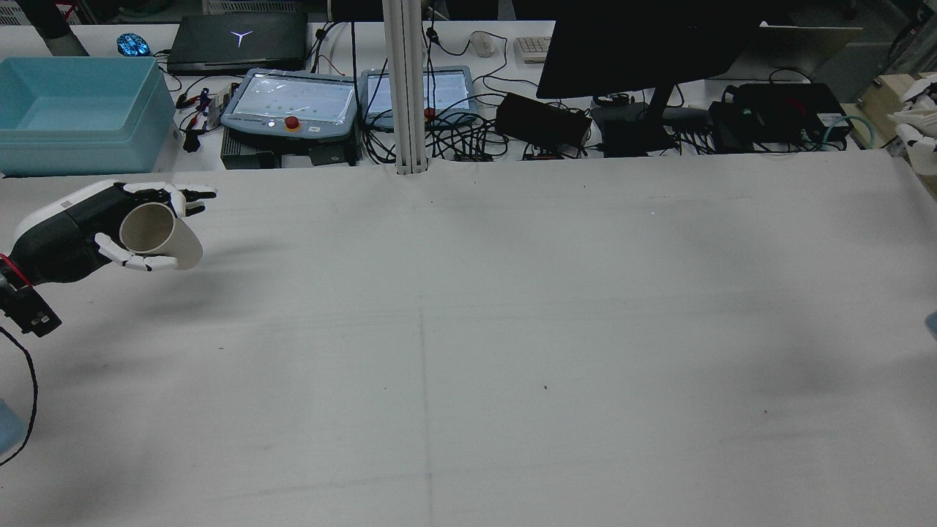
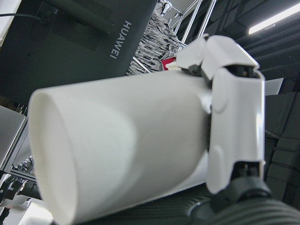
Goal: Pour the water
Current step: 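Move the beige cup back and lower it with the left hand, then release the beige cup and withdraw the left hand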
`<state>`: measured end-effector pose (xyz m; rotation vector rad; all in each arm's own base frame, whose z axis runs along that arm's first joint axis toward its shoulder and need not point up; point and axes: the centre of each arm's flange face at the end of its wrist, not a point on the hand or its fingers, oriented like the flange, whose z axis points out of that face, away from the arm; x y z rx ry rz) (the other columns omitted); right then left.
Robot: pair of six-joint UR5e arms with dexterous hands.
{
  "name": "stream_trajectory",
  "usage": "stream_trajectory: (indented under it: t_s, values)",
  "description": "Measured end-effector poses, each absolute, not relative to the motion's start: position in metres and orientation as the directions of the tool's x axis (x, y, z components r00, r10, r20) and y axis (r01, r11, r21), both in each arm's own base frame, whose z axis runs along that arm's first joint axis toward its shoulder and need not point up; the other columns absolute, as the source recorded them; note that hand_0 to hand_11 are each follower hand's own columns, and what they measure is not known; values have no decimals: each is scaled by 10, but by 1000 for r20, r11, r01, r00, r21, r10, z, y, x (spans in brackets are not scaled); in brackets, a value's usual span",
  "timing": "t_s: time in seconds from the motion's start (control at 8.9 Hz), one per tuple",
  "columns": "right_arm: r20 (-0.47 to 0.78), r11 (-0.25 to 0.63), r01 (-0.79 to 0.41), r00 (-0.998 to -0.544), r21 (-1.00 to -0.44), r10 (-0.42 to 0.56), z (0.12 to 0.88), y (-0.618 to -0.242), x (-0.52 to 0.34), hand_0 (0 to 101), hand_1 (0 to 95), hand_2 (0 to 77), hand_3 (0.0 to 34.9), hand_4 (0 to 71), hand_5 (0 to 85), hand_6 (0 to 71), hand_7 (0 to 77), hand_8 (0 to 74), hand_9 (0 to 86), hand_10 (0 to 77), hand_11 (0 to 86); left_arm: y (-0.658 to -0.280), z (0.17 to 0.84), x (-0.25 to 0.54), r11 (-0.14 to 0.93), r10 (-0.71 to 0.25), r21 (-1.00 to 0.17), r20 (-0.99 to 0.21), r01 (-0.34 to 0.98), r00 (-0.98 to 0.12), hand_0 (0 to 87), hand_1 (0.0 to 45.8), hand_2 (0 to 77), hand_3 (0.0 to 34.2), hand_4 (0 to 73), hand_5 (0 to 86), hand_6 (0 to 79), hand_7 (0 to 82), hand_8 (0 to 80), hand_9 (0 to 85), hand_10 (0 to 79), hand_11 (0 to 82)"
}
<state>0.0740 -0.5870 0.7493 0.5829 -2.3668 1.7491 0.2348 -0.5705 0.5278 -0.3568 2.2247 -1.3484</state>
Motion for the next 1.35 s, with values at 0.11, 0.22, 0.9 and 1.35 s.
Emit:
stream_trajectory:
  t_s: [0.11,0.22,0.9,1.35]
  values:
    - [324,247,-376,-919,-893,-226,754,-598,57,699,131,469,117,545,295,698,693,698,698,436,627,-572,569,232,468,-466,-883,-288,43,-837,805,278,295,0,409,480,218,185,125,82,76,153]
    - [305,257,-361,-923,-896,-233,754,-607,39,660,131,469,119,556,300,693,693,698,698,485,698,-569,615,218,460,-454,-886,-288,55,-843,804,278,295,0,409,480,218,185,125,82,76,153]
    - [278,285,-336,-934,-898,-226,748,-614,7,726,131,475,117,567,289,693,693,698,698,371,529,-517,758,148,375,-437,-918,-298,129,-849,802,278,300,0,415,480,240,185,136,87,76,158]
    - [273,295,-333,-935,-896,-227,743,-612,7,765,131,475,117,518,289,693,693,698,698,344,502,-509,780,144,345,-447,-926,-306,154,-841,802,278,300,0,415,480,251,196,147,87,82,158]
